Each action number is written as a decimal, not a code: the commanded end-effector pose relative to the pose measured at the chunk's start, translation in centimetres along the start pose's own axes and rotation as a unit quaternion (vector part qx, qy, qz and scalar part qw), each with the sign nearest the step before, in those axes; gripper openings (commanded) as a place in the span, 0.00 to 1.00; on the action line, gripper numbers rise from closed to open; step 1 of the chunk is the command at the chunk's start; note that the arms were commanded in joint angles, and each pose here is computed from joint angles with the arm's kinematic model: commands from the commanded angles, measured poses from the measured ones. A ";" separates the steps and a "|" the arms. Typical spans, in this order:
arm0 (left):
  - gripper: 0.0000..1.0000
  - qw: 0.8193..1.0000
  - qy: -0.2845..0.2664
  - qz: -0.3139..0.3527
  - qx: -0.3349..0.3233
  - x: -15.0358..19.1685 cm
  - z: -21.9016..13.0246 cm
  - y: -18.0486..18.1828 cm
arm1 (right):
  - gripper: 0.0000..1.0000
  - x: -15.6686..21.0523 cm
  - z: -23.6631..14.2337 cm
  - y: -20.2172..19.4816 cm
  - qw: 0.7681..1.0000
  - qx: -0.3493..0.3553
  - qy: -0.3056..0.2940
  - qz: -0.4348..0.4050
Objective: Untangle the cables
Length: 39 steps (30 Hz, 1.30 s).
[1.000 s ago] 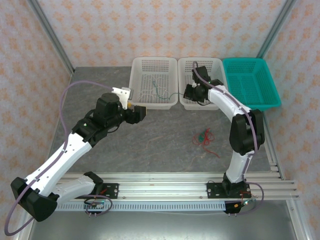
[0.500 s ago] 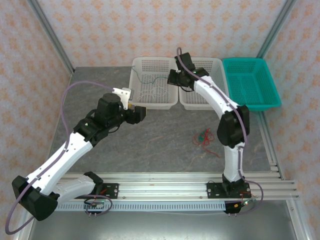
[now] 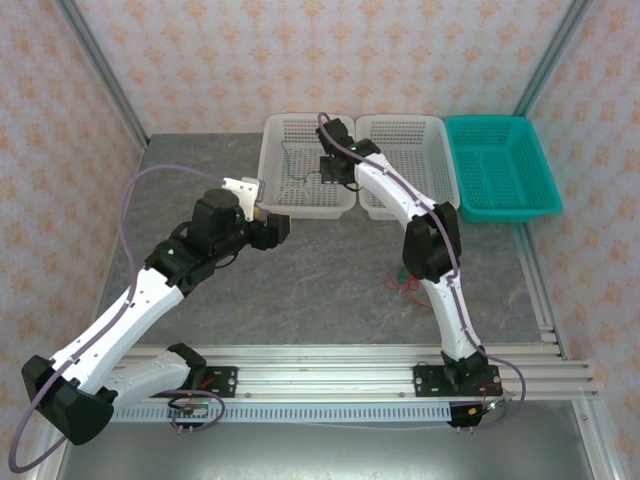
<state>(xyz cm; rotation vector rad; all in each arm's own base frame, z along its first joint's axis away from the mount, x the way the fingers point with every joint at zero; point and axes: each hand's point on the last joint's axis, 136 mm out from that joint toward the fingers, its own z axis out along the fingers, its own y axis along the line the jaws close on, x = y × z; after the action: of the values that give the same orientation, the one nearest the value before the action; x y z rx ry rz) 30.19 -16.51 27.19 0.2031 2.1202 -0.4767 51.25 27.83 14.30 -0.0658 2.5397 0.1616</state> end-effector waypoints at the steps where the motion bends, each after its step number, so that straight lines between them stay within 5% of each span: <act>1: 0.77 1.000 -0.015 -0.004 -0.003 -0.5 -0.1 0.0 | 0.32 0.4 -1.6 1.3 0.999 -0.019 0.019 -0.031; 5: 0.77 1.000 -0.014 -0.004 0.000 -0.8 0.0 -0.2 | 0.50 -1.3 -4.7 0.3 1.000 0.003 -0.008 -0.008; 11: 0.77 0.999 -0.020 -0.035 0.030 -1.0 0.1 -1.2 | 0.53 -3.0 -11.4 -1.3 0.998 -0.003 -0.064 0.016; 16: 0.77 0.987 -0.023 -0.108 0.119 -0.2 2.1 -5.4 | 0.55 2.2 -15.2 -6.8 0.994 0.002 -0.086 0.069; 22: 0.75 0.980 0.025 -0.085 0.177 3.3 5.7 -13.9 | 0.60 12.9 -18.5 -15.9 0.980 0.053 -0.082 0.173; 27: 0.74 0.975 0.074 -0.050 0.203 6.6 9.3 -19.2 | 0.60 21.0 -15.9 -20.4 0.960 0.056 -0.012 0.274; 30: 0.74 0.973 0.091 -0.048 0.207 7.7 11.1 -20.3 | 0.56 23.2 -13.1 -19.6 0.938 -0.024 0.041 0.343; 33: 0.74 0.975 0.102 -0.047 0.193 8.5 12.2 -20.0 | 0.58 23.3 -11.6 -17.1 0.940 -0.084 0.077 0.322; 39: 0.74 0.982 0.092 -0.050 0.160 8.9 11.9 -18.3 | 0.68 25.0 -8.1 -17.7 0.960 -0.021 0.105 0.257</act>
<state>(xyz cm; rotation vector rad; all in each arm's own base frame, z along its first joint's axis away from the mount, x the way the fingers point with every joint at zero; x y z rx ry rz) 27.72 -39.15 16.78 0.3928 2.2901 -0.9055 25.93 8.54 5.26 0.6660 2.7307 0.4422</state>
